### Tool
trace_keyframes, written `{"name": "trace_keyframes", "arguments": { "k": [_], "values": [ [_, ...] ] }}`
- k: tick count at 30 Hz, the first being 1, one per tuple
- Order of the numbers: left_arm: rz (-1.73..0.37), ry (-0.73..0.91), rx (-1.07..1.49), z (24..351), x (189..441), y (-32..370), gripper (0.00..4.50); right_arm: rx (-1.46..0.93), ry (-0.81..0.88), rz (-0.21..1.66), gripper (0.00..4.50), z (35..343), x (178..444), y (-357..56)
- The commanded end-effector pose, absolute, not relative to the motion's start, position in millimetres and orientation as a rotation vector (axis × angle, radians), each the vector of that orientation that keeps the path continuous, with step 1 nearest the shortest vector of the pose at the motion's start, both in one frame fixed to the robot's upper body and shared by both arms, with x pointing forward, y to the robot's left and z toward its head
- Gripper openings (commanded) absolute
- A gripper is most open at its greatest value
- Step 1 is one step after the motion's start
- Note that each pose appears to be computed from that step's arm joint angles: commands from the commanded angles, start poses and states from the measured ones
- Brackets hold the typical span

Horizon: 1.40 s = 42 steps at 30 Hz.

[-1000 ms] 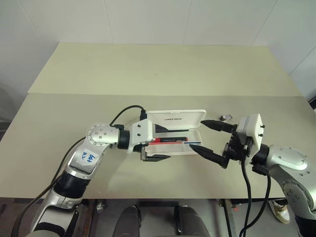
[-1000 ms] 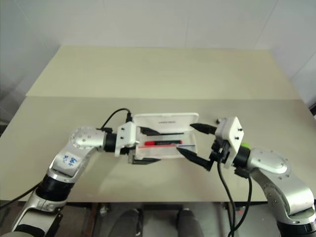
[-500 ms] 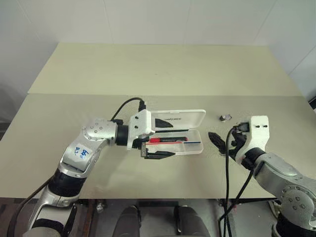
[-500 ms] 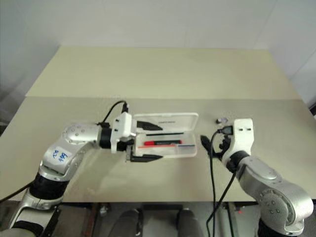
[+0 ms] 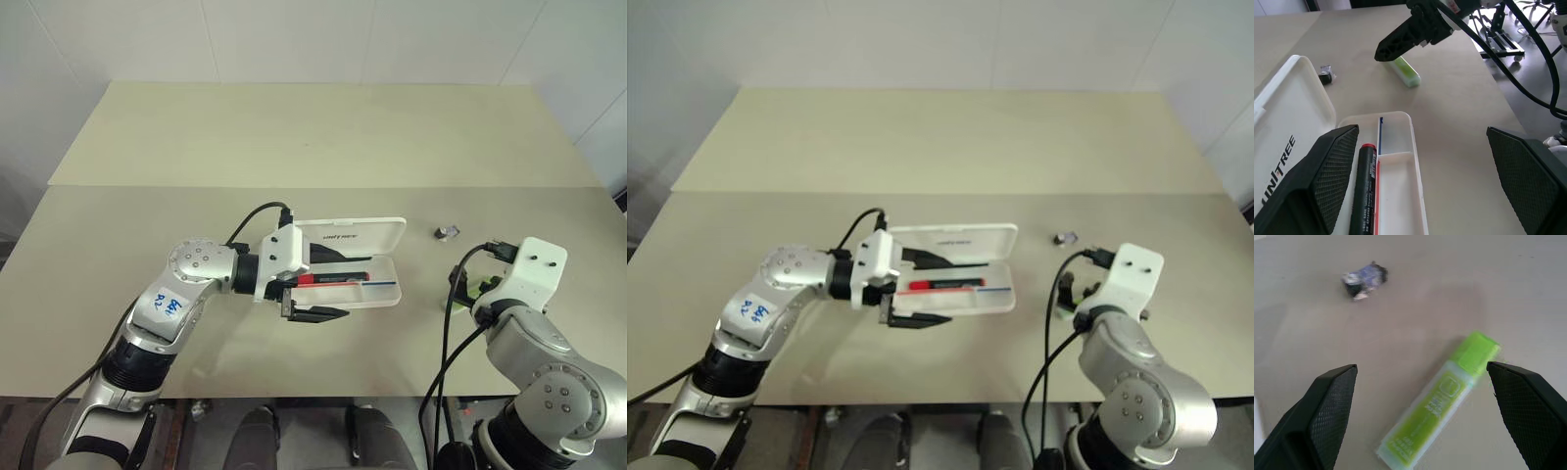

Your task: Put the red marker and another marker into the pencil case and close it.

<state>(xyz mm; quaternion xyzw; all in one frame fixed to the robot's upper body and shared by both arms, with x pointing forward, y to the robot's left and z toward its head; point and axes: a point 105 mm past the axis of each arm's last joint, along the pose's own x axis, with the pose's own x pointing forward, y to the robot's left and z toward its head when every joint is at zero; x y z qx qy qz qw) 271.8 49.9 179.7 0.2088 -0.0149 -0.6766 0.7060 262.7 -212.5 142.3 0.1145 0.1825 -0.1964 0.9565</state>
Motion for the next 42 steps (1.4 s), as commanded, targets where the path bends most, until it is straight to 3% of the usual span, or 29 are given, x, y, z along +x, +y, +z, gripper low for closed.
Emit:
{"name": "trace_keyframes", "arguments": {
  "k": [1, 11, 20, 42],
  "values": [
    [-1.535, -0.076, 0.482, 188, 268, 48, 4.48, 0.244, 0.359, -0.466, 4.50, 143, 253, -212],
    [-1.535, -0.052, 0.502, 189, 268, 53, 4.48, 0.344, 0.396, -0.497, 4.50, 137, 253, -193],
    [-1.520, -0.049, 0.519, 191, 268, 55, 4.48, 0.373, 0.447, -0.418, 4.50, 131, 263, -172],
    [-1.449, -0.050, 0.531, 195, 263, 60, 4.48, 0.447, 0.587, -0.397, 4.50, 99, 276, -156]
  ]
}}
